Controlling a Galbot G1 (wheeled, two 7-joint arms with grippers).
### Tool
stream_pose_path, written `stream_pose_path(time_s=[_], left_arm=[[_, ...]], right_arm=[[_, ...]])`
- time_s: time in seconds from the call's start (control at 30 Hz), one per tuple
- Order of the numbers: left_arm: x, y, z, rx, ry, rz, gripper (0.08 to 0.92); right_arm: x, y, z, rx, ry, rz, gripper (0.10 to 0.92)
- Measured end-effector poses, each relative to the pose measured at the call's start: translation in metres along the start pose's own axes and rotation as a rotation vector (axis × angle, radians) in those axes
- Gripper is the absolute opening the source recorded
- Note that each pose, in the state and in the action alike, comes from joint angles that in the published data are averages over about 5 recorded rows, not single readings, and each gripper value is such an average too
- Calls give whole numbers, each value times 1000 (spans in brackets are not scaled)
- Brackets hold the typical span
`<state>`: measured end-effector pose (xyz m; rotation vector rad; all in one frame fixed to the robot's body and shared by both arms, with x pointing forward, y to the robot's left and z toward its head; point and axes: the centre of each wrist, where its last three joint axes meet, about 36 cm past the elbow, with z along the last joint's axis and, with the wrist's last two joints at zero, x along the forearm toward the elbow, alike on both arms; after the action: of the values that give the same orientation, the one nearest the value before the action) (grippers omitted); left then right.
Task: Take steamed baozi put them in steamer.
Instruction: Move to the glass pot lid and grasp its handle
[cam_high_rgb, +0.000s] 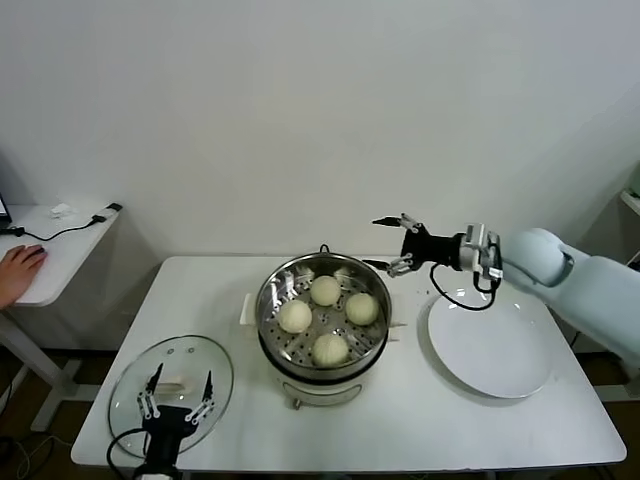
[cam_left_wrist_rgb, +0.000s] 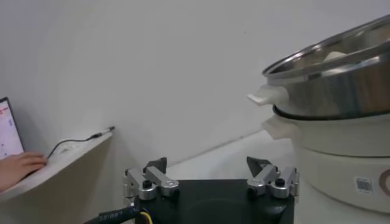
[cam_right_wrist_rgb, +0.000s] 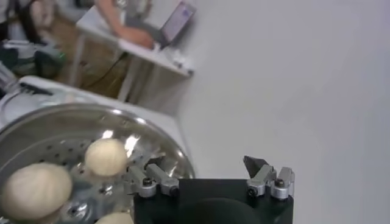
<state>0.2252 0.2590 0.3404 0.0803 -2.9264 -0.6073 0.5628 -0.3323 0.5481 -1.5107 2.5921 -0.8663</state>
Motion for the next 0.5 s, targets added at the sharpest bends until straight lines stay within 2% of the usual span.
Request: stream_pose_path(time_s=[0.3,0.5], left_arm=[[-2,13,0,-134,-3,-7,823],[-7,30,3,-387,-23,-27,823]], right_arm=[[15,51,31,-126,-110,214,823],[35,89,52,-235,-151,357,823]])
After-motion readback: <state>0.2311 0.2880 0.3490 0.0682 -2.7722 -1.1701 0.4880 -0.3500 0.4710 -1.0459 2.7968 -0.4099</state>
